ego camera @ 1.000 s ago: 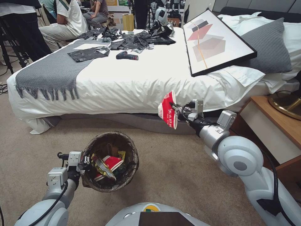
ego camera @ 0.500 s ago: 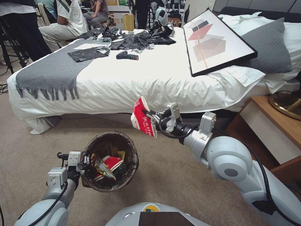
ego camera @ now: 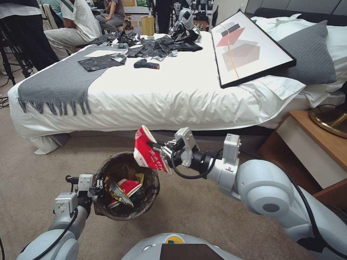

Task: Pick up the trash bin, then pick up the garbage from the floor and place it into the trash bin.

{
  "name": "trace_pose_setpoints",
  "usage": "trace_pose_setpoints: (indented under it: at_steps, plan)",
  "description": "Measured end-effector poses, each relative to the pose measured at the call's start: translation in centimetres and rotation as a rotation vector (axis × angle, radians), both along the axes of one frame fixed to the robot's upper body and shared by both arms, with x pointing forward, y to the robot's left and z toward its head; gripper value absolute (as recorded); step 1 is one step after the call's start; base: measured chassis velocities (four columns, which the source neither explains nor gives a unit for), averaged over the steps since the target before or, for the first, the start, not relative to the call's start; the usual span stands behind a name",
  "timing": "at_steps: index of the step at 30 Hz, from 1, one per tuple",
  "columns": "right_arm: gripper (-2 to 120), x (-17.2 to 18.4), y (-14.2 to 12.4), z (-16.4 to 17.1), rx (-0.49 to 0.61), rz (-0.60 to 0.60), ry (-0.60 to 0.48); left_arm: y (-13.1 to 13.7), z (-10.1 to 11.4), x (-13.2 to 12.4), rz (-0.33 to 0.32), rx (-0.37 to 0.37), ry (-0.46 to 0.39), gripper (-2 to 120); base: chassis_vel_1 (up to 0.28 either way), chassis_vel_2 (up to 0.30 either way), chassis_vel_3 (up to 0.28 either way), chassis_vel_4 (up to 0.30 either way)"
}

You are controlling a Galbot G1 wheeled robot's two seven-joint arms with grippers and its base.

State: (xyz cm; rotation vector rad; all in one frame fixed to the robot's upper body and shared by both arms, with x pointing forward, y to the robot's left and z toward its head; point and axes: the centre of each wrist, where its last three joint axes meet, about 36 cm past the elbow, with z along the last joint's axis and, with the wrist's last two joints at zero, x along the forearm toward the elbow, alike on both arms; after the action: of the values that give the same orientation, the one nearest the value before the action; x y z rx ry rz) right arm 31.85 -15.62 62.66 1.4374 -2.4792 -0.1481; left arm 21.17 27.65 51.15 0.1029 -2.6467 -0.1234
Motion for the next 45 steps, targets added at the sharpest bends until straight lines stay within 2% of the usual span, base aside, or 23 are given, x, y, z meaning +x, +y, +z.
trace_pose_setpoints:
  at_steps: [5,15,35,37,41,42,44,45]
  plan:
    - [0,0.2,1.0,-0.7,-0.026,0.022,0.025,0.0,0.0,0.0,0.002,0.003,-0.001,3,0.0,0.0,0.0,0.0]
    - [0,0.9,3.4,-2.6,-0.098,-0.019,0.083,-0.1,-0.1,-0.1,0.012,0.003,-0.004,3,0.0,0.0,0.0,0.0]
    - [0,0.1,6.3,-3.4,-0.163,0.03,0.13,-0.2,-0.1,0.0,0.012,-0.005,-0.01,3,0.0,0.0,0.0,0.0]
    - [2,0.2,6.6,-3.5,-0.175,0.027,0.131,-0.2,-0.1,0.0,0.011,-0.005,-0.01,3,0.0,0.0,0.0,0.0]
    - [18,0.6,7.3,-3.9,-0.207,-0.006,0.138,-0.2,0.0,0.1,0.011,-0.007,-0.013,3,0.0,0.0,0.0,0.0]
    - [18,0.6,7.3,-3.9,-0.207,-0.006,0.138,-0.2,0.0,0.1,0.011,-0.007,-0.013,3,0.0,0.0,0.0,0.0]
    - [28,0.8,7.7,-3.9,-0.216,-0.013,0.147,-0.2,0.0,0.1,0.01,-0.007,-0.015,3,0.0,0.0,0.0,0.0]
    - [28,0.8,7.7,-3.9,-0.216,-0.013,0.147,-0.2,0.0,0.1,0.01,-0.007,-0.015,3,0.0,0.0,0.0,0.0]
